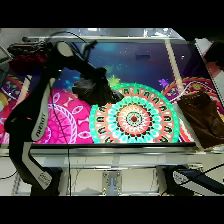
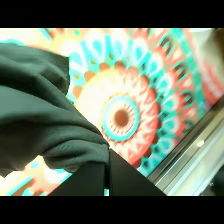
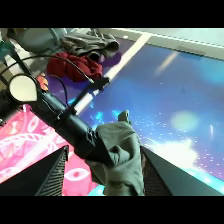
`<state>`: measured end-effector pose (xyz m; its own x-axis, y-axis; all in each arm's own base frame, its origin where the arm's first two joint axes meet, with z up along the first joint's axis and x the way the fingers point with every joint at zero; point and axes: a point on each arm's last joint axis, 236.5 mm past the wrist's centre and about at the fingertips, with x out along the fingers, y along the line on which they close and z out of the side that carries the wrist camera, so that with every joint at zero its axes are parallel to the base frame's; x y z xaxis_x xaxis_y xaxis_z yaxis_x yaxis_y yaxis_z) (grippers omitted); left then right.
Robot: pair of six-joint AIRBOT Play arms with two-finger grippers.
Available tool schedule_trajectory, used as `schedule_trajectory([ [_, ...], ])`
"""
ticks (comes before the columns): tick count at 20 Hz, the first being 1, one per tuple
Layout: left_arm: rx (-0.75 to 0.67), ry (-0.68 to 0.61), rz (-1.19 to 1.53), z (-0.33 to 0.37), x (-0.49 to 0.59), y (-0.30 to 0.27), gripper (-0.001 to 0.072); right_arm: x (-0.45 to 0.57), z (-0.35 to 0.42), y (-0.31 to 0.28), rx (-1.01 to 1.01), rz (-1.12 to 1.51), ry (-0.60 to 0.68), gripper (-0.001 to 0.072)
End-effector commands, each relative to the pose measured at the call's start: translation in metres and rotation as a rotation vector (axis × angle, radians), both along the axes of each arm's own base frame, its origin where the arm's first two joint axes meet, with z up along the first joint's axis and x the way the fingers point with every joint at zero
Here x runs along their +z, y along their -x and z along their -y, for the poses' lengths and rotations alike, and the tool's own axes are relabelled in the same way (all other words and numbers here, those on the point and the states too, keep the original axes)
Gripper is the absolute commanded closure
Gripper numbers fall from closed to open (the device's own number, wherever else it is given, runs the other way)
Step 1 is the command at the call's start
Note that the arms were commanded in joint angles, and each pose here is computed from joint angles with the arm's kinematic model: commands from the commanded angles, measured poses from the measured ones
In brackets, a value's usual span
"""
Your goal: Fold the shirts.
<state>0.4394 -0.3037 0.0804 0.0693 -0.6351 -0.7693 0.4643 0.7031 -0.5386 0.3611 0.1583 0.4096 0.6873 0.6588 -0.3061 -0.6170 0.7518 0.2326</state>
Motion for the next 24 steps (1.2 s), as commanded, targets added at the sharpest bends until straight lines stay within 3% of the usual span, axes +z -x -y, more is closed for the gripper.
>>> schedule_trajectory([
  [1, -0.053, -0.125, 0.022, 0.041, -0.027, 0.025, 0.0354, -0.004, 0.015, 0.006, -0.045, 0.0, 0.096, 0.0203],
  [3, -0.022, -0.085, 0.133, 0.039, 0.0, 0.003, 0.0043, -0.012, 0.031, -0.002, -0.109, -0.004, 0.152, 0.0203],
  [4, 0.035, -0.077, 0.197, 0.023, 0.019, -0.015, 0.0022, -0.018, 0.042, -0.007, -0.147, -0.01, 0.189, 0.0203],
  [8, 0.421, -0.198, 0.408, -0.13, 0.093, -0.086, 0.0024, -0.058, 0.093, -0.024, -0.311, -0.097, 0.358, 0.0203],
  [10, 0.654, -0.229, 0.346, -0.208, 0.093, -0.097, 0.0024, -0.093, 0.096, -0.035, -0.325, -0.196, 0.359, 0.0203],
  [12, 0.797, -0.237, 0.176, -0.257, 0.054, -0.092, 0.0025, -0.147, 0.079, -0.048, -0.257, -0.339, 0.318, 0.0203],
  [17, 0.829, -0.026, -0.218, -0.246, -0.044, -0.08, 0.0025, -0.294, 0.014, -0.065, -0.069, -0.715, 0.068, 0.0202],
  [20, 0.795, 0.0, -0.372, -0.229, -0.085, -0.072, 0.0025, -0.344, 0.001, -0.065, -0.043, -0.826, 0.076, 0.0203],
  [24, 0.831, -0.058, -0.426, -0.231, -0.116, -0.063, 0.0027, -0.342, -0.011, -0.084, -0.06, -0.743, 0.07, 0.0203],
])
